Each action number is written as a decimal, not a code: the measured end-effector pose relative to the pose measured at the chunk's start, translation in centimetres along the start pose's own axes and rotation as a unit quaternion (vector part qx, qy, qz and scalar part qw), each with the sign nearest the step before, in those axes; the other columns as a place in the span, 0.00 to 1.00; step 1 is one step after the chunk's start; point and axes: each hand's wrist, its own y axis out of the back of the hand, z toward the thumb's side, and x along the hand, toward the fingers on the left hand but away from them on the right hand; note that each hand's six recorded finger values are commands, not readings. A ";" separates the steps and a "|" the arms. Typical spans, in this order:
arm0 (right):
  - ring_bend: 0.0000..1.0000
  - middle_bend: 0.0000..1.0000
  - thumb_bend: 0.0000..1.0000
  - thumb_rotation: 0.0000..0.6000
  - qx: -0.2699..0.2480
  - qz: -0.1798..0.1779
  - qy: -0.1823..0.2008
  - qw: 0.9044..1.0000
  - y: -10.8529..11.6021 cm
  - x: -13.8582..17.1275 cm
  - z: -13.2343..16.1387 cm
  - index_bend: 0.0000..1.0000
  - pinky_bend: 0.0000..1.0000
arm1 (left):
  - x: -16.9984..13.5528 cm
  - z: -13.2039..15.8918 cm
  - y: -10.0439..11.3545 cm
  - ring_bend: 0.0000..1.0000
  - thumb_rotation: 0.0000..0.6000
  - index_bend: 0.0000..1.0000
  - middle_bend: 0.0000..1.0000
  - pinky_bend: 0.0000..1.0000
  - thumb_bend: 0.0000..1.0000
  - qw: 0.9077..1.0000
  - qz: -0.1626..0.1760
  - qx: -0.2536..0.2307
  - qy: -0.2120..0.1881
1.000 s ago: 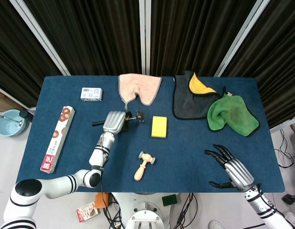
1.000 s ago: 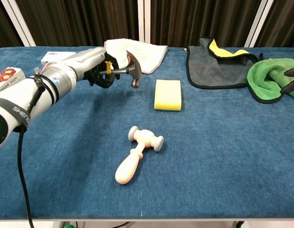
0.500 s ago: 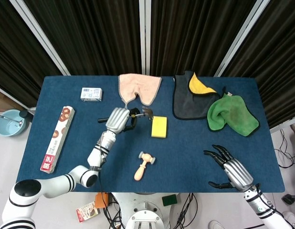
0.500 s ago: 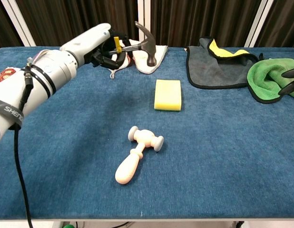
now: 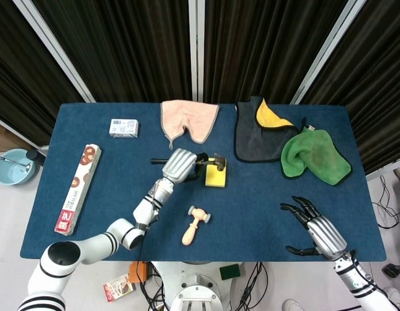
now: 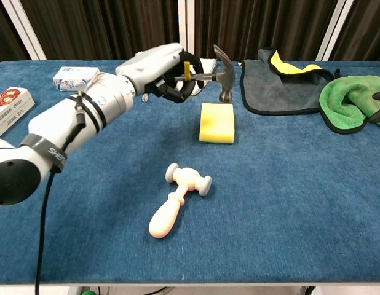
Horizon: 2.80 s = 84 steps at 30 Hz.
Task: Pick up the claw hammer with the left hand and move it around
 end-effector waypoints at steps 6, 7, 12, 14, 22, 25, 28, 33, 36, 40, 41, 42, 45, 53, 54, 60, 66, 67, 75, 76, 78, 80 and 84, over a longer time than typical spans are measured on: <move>0.00 0.19 0.11 1.00 -0.003 0.003 -0.004 1.000 -0.2 -0.1 -0.3 0.13 0.06 | 0.4 -0.8 -1.6 0.90 1.00 0.86 0.87 1.00 1.00 0.998 -0.024 0.055 0.010; 0.00 0.19 0.11 1.00 -0.004 0.003 -0.005 1.000 -0.2 -0.1 -0.3 0.13 0.06 | 0.4 -1.0 -2.0 0.91 1.00 0.86 0.88 1.00 1.00 0.997 -0.030 0.063 0.012; 0.00 0.19 0.11 1.00 -0.003 0.002 -0.004 1.000 -0.1 -0.1 -0.3 0.13 0.06 | 0.2 -1.3 -3.2 0.91 1.00 0.86 0.88 1.00 1.00 0.994 -0.051 0.093 0.015; 0.00 0.19 0.11 1.00 -0.002 0.001 -0.003 1.000 -0.1 -0.1 -0.3 0.13 0.06 | 0.2 -1.2 -3.0 0.91 1.00 0.87 0.88 1.00 1.00 0.995 -0.046 0.084 0.015; 0.00 0.19 0.11 1.00 -0.002 -0.004 0.002 1.000 0.1 -0.1 -0.1 0.13 0.06 | 0.1 0.1 0.2 0.91 1.00 0.87 0.89 1.00 1.00 1.000 0.009 -0.028 0.008; 0.00 0.19 0.11 1.00 -0.003 -0.003 0.002 1.000 0.0 -0.1 -0.1 0.13 0.06 | -0.3 -0.4 1.4 0.91 1.00 0.87 0.89 1.00 1.00 0.999 0.018 -0.040 0.010; 0.00 0.19 0.11 1.00 -0.004 -0.002 0.001 1.000 -0.1 -0.1 -0.2 0.13 0.06 | -0.4 -0.8 1.0 0.91 1.00 0.87 0.89 1.00 1.00 0.999 0.010 -0.028 0.017; 0.00 0.19 0.11 1.00 -0.004 -0.002 -0.004 1.000 0.0 0.0 -0.4 0.13 0.06 | -0.6 -1.5 -1.1 0.91 1.00 0.87 0.89 1.00 1.00 0.999 -0.018 0.001 0.032; 0.00 0.19 0.11 1.00 -0.005 -0.003 -0.004 1.000 0.0 0.0 -0.5 0.13 0.06 | -0.6 -1.9 -2.5 0.91 1.00 0.87 0.89 1.00 1.00 0.998 -0.039 0.019 0.042; 0.00 0.19 0.11 1.00 -0.005 -0.005 -0.006 1.000 0.1 0.2 -0.6 0.13 0.06 | -0.5 -2.0 -3.3 0.91 1.00 0.87 0.89 1.00 1.00 0.997 -0.048 0.025 0.048; 0.00 0.19 0.11 1.00 -0.005 -0.006 -0.006 1.000 0.2 0.2 -0.6 0.13 0.06 | -0.5 -1.9 -3.1 0.91 1.00 0.87 0.89 1.00 1.00 0.998 -0.043 0.020 0.048; 0.00 0.19 0.11 1.00 -0.005 -0.008 -0.006 1.000 0.3 0.2 -0.6 0.13 0.06 | -0.4 -1.9 -2.8 0.91 1.00 0.87 0.89 1.00 1.00 0.998 -0.038 0.017 0.046; 0.00 0.19 0.11 1.00 -0.005 -0.011 -0.002 1.000 0.4 0.2 -0.4 0.13 0.06 | -0.3 -1.6 -1.7 0.91 1.00 0.87 0.89 1.00 1.00 0.999 -0.020 0.003 0.040; 0.00 0.19 0.11 1.00 -0.004 -0.009 0.000 1.000 0.4 0.0 -0.3 0.13 0.06 | -1.3 -3.2 3.0 0.87 1.00 0.84 0.86 0.96 1.00 0.997 0.057 -0.032 0.049; 0.00 0.19 0.11 1.00 -0.005 -0.008 0.000 1.000 0.3 0.0 -0.3 0.13 0.06 | -1.5 -3.7 3.1 0.84 1.00 0.82 0.84 0.94 1.00 0.996 0.060 -0.032 0.057; 0.00 0.19 0.11 1.00 -0.006 -0.006 0.001 1.000 0.1 0.0 -0.4 0.13 0.06 | -2.7 -7.4 2.4 0.65 1.00 0.68 0.71 0.69 1.00 0.993 0.033 0.001 0.110; 0.00 0.19 0.11 1.00 -0.006 -0.006 0.001 1.000 0.1 0.0 -0.4 0.13 0.06 | -4.0 -10.3 1.1 0.40 1.00 0.43 0.49 0.50 0.89 0.988 -0.016 0.026 0.154; 0.00 0.19 0.11 1.00 -0.006 -0.007 0.001 1.000 0.2 0.0 -0.3 0.13 0.06 | -4.2 -10.5 1.1 0.33 1.00 0.35 0.42 0.43 0.82 0.987 -0.021 0.027 0.156; 0.00 0.19 0.11 1.00 -0.005 -0.009 0.002 1.000 0.2 0.2 -0.2 0.13 0.06 | -5.4 -10.6 2.1 0.10 0.65 0.09 0.16 0.20 0.45 0.987 -0.026 0.022 0.159; 0.00 0.19 0.11 1.00 -0.005 -0.009 0.002 1.000 0.2 0.3 -0.2 0.13 0.06 | -5.5 -10.6 2.2 0.09 0.59 0.07 0.14 0.19 0.45 0.986 -0.025 0.023 0.160; 0.00 0.19 0.11 1.00 -0.005 -0.009 0.003 1.000 0.2 0.3 -0.2 0.13 0.06 | -5.8 -10.7 2.5 0.08 0.55 0.06 0.12 0.19 0.44 0.986 -0.025 0.026 0.163; 0.00 0.19 0.11 1.00 -0.004 -0.010 0.004 1.000 0.3 0.3 -0.1 0.13 0.06 | -6.1 -10.7 2.9 0.08 0.54 0.05 0.12 0.19 0.43 0.986 -0.021 0.025 0.164; 0.00 0.19 0.11 1.00 0.000 -0.014 0.001 1.000 0.6 0.7 -0.2 0.13 0.06 | -7.0 -10.7 4.5 0.08 0.80 0.05 0.12 0.19 0.42 0.986 0.000 0.014 0.165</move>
